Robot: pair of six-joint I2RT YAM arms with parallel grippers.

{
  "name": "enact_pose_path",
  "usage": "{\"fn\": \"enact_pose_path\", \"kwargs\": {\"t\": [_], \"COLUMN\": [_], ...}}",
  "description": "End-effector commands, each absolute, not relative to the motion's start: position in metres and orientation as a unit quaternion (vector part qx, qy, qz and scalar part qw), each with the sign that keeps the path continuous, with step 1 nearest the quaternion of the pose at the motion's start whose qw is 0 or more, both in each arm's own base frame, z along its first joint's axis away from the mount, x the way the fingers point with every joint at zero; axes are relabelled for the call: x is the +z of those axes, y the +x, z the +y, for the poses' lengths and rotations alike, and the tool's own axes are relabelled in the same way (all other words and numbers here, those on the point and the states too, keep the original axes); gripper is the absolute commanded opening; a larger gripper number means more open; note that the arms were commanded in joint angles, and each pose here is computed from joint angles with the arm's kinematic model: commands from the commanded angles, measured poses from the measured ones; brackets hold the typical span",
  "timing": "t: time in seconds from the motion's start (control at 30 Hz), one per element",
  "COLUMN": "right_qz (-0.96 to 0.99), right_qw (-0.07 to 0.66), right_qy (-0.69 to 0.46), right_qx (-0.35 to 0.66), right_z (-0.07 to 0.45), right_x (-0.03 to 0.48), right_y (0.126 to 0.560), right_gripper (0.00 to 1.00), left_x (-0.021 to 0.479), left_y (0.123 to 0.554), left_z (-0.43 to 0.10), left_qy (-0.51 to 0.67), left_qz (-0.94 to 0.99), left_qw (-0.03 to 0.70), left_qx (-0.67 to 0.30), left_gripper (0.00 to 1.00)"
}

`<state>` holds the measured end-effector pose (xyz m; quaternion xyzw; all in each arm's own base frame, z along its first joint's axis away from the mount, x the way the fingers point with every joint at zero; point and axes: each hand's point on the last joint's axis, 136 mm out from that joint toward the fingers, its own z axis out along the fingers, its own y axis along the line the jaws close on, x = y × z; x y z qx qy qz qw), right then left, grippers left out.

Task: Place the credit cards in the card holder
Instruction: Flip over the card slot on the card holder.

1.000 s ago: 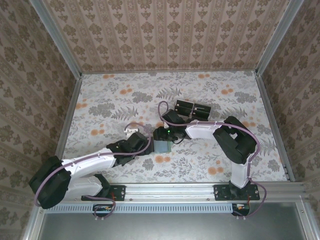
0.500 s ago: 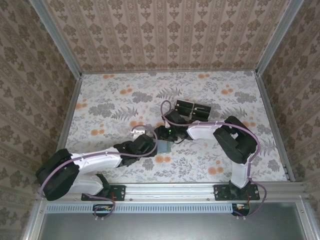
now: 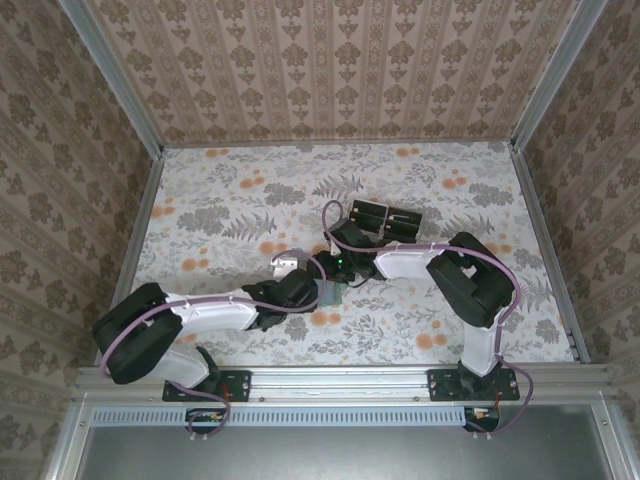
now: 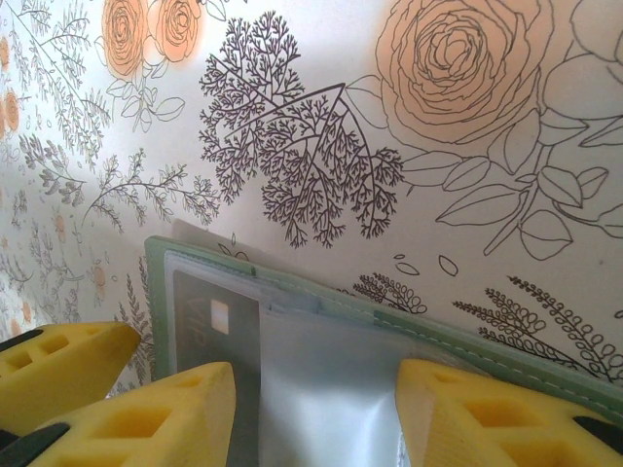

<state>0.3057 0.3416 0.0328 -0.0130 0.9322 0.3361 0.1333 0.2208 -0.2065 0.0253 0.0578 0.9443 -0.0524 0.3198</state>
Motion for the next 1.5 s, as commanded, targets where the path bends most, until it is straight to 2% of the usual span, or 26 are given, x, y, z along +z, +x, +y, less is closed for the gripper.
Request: {"fn": "enact_pose_path", "kwargs": {"t": [0.0, 0.27, 1.47], "right_qz": [0.947, 0.941, 0.927], "right_qw": [0.089, 0.131, 0.144], "right_qy": [0.002, -0.003, 0.004], "right_qx": [0.307, 0.312, 0.347], "right_z": [0.323, 0.313, 0.330], "right_x": [0.014, 0.048, 0.066], "right_y": [0.284, 0.288, 0.285], "right_gripper": [0.50, 0.51, 0.51], "left_x": [0.023, 0.016, 0.012], "left_y": [0.221, 0.216, 0.214], "left_z": [-0.193, -0.186, -0.185], "left_qy": [0.047, 0.035, 0.032], "left_qz": [0.944, 0.946, 0.947], "left_qw": [0.325, 0.323, 0.321], "left_qx": [-0.015, -0.011, -0.015], "left_gripper": [1.00, 1.00, 1.00]}}
